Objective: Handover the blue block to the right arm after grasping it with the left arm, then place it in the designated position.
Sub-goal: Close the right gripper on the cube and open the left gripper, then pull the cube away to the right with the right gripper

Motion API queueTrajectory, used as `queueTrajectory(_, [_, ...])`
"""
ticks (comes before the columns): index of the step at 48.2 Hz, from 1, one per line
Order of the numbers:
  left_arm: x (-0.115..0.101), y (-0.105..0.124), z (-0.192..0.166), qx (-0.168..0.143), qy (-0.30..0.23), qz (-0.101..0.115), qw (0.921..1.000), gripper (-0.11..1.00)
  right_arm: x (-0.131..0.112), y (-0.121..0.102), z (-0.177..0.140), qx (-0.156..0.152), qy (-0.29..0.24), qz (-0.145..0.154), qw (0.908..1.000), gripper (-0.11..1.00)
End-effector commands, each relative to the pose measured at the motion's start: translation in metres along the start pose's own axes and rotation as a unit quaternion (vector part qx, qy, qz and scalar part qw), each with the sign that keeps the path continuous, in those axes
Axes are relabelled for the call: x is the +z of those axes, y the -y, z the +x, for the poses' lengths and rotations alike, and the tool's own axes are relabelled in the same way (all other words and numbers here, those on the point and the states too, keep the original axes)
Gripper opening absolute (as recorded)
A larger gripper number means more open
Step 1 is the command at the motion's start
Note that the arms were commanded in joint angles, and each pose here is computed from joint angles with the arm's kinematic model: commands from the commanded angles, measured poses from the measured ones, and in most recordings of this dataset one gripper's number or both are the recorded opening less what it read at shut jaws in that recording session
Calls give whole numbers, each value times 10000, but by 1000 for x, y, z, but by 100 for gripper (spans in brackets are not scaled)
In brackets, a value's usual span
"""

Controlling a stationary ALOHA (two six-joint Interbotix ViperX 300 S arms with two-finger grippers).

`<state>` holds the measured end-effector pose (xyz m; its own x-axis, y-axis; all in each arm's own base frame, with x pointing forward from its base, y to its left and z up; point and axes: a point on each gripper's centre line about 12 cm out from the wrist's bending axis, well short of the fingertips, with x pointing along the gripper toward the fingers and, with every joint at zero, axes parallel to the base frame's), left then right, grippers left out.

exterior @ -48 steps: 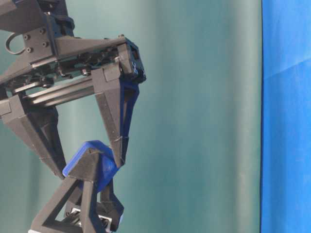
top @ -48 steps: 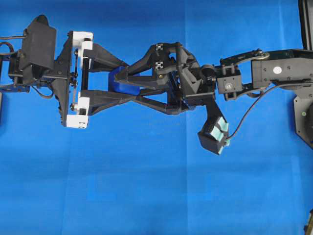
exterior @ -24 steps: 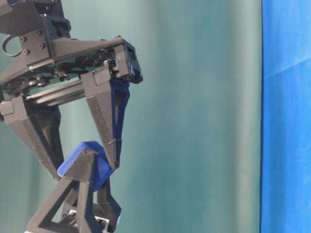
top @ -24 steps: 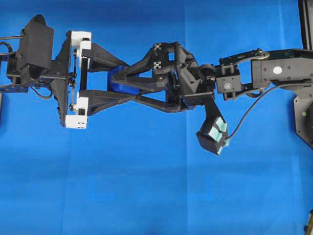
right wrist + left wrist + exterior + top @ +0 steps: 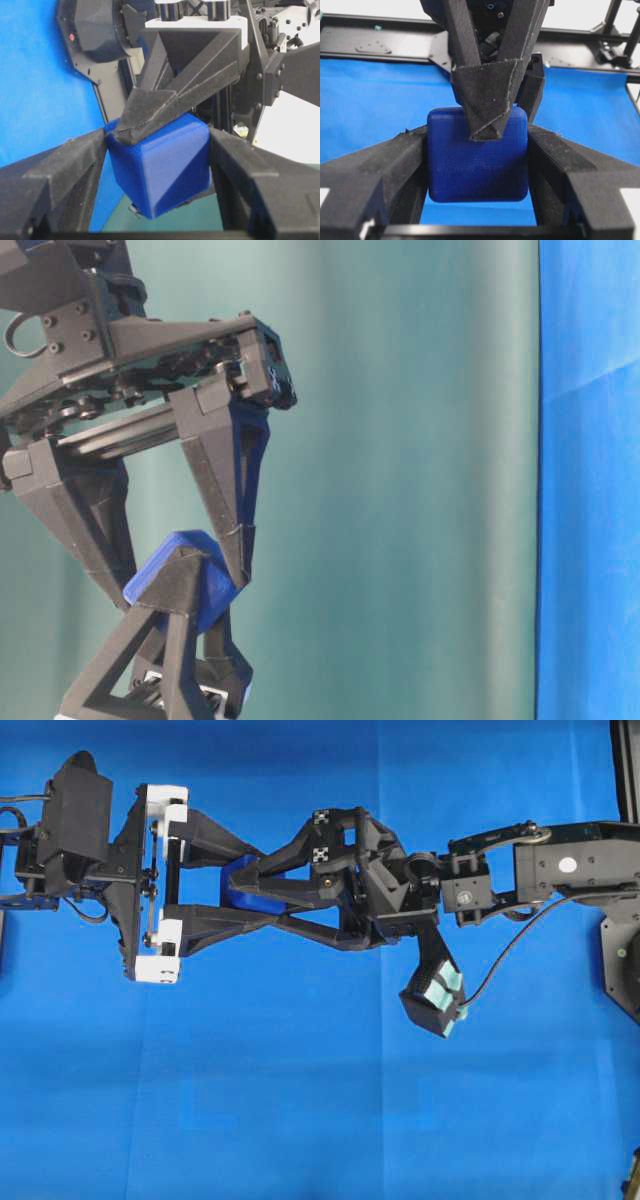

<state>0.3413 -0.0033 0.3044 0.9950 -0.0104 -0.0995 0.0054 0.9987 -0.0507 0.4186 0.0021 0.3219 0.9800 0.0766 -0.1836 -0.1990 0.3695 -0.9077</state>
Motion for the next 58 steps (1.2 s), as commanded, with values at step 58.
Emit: queueTrajectory(58, [10,3,-2,-38,136,-5,9999,92,3,7,-37,-56,-204,35,9998,48])
